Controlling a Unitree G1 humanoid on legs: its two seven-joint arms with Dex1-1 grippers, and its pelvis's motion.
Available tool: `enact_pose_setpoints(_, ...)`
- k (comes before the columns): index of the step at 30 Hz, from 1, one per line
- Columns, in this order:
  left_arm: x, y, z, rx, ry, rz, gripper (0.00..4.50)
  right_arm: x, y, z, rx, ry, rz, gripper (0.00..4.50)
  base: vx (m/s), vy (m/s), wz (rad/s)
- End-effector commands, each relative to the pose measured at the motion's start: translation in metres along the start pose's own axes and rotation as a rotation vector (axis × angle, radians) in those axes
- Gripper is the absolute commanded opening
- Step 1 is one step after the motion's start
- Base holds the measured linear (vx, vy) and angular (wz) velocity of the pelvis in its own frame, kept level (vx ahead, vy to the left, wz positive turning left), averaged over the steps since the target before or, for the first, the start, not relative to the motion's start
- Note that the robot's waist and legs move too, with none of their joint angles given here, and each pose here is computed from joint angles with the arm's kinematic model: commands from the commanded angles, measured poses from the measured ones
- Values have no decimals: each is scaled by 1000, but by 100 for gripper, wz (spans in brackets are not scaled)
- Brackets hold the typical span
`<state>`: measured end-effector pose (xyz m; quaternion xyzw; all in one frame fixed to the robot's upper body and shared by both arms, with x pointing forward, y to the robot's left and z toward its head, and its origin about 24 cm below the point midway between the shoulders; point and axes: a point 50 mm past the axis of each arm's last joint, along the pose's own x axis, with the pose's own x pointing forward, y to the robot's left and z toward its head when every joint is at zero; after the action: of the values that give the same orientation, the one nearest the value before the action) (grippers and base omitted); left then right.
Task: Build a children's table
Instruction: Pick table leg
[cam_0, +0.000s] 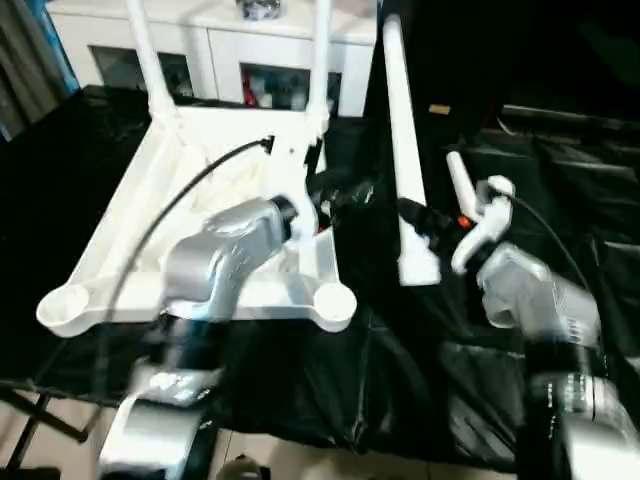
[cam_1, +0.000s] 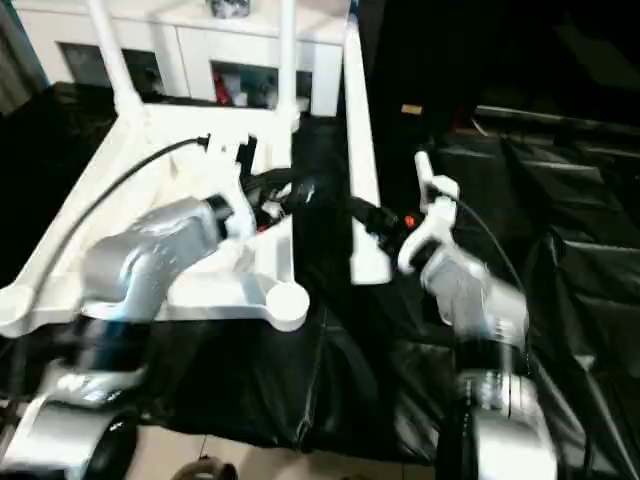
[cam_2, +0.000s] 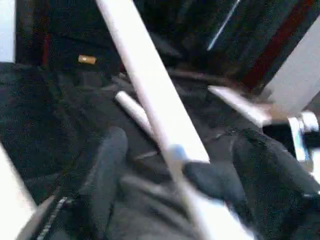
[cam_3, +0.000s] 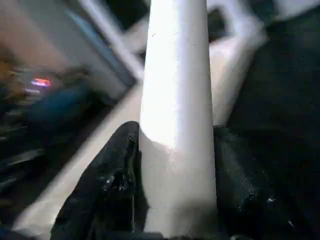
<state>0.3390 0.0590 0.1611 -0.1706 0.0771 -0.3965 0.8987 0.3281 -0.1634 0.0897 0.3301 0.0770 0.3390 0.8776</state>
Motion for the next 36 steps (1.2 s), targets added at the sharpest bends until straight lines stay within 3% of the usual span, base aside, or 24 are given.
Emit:
enact_pose_setpoints(1, 5, -7, 3, -53, -10, -36, 404, 1, 17, 11, -22, -36, 109, 184, 0, 0, 0)
enact_pose_setpoints(5, 10, -14, -1, -96, 4, -53, 435, -2, 38, 3, -22, -22, 242, 184, 0, 0, 0)
enact_pose_setpoints(13, 12, -23, 5, -163, -36, -110, 450, 1, 47, -6, -69, 28, 259, 183, 0, 0, 0)
enact_pose_setpoints(15, 12, -22, 6, -163, -41, -92, 416, 3, 48, -6, -101, 37, 239, 183, 0, 0, 0)
enact_pose_setpoints(18, 12, -18, 5, -146, -22, -17, 416, 8, 54, -7, -179, 53, 208, 183, 0, 0, 0)
enact_pose_setpoints(21, 14, -8, 2, -145, -24, 109, 377, 17, 58, -8, -282, 64, 146, 183, 0, 0, 0)
enact_pose_setpoints(24, 15, -1, 2, -161, -55, 188, 365, 26, 63, -10, -353, 70, 102, 183, 0, 0, 0)
enact_pose_setpoints(32, 14, 4, 3, -187, -92, 270, 288, 42, 79, -15, -431, 48, 66, 183, 0, 0, 0)
enact_pose_setpoints(36, 14, 4, 4, -191, -103, 295, 271, 47, 84, -18, -474, 44, 57, 183, 0, 0, 0)
